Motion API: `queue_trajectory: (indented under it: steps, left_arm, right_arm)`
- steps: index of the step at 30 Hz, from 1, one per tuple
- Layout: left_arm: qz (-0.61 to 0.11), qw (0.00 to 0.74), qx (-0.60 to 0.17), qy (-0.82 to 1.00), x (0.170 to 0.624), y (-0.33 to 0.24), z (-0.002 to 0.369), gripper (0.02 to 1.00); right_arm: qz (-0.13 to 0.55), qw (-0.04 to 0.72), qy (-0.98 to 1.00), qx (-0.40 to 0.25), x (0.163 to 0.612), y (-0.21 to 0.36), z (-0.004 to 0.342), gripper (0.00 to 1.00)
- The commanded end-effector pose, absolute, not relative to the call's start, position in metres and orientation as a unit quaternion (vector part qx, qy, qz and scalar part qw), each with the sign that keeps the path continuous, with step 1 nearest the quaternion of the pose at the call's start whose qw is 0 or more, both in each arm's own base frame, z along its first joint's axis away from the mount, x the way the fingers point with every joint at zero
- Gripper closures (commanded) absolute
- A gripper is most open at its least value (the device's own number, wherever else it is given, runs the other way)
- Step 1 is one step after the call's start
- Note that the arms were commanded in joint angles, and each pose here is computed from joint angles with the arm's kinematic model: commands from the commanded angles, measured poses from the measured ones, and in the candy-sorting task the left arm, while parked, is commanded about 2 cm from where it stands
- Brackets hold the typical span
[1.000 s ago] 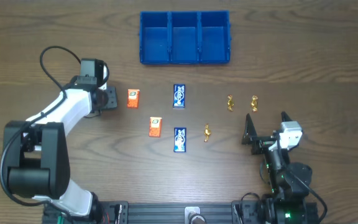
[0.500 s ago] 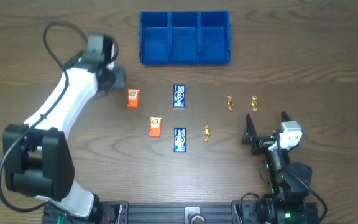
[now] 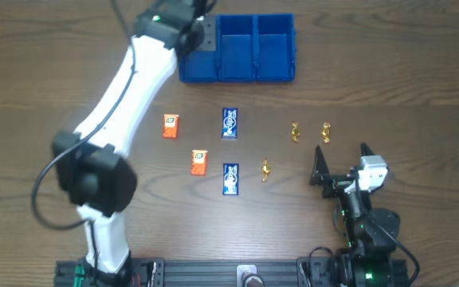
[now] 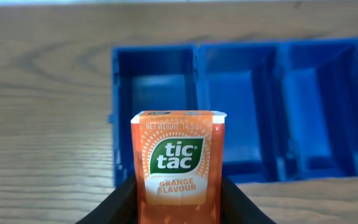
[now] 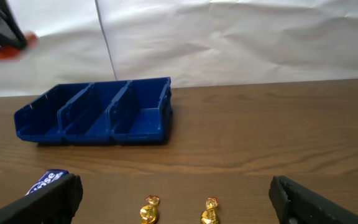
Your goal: Sort Candies Into Trays
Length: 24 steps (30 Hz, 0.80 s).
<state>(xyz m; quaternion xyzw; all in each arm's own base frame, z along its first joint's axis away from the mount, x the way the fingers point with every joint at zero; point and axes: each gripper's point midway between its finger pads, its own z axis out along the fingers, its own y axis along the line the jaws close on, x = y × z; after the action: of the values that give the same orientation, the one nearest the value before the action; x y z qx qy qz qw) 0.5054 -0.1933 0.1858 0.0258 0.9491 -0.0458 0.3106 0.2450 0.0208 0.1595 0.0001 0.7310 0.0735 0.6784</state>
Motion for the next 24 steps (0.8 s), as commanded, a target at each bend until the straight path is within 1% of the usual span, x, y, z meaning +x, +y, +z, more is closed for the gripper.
queue_trajectory:
  steps: [1,3,9,15,17,20,24]
  left_arm:
    - [-0.027,0.283,0.009,0.959,0.515,-0.187,0.149,0.636]
    - [-0.024,0.28,0.007,0.96,0.518,-0.185,0.142,0.612]
    - [-0.025,0.285,-0.005,0.958,0.527,-0.175,0.139,0.597]
    - [-0.025,0.289,-0.009,0.957,0.53,-0.171,0.14,0.472]
    - [-0.024,0.286,-0.008,0.958,0.528,-0.171,0.14,0.461]
    - [-0.015,0.276,0.0,0.961,0.511,-0.173,0.154,0.459]
    - [0.004,0.269,0.016,0.963,0.47,-0.171,0.189,0.437]
  right_arm:
    - [0.076,0.677,0.732,-0.002,0.245,0.022,0.158,0.003]
    - [0.076,0.677,0.732,-0.002,0.245,0.022,0.158,0.003]
    - [0.076,0.677,0.732,-0.002,0.245,0.022,0.158,0.003]
    - [0.076,0.677,0.732,-0.002,0.245,0.022,0.158,0.003]
    - [0.076,0.677,0.732,-0.002,0.245,0.022,0.158,0.003]
    - [0.075,0.677,0.732,-0.002,0.245,0.022,0.158,0.003]
    - [0.076,0.677,0.732,-0.002,0.245,0.022,0.158,0.003]
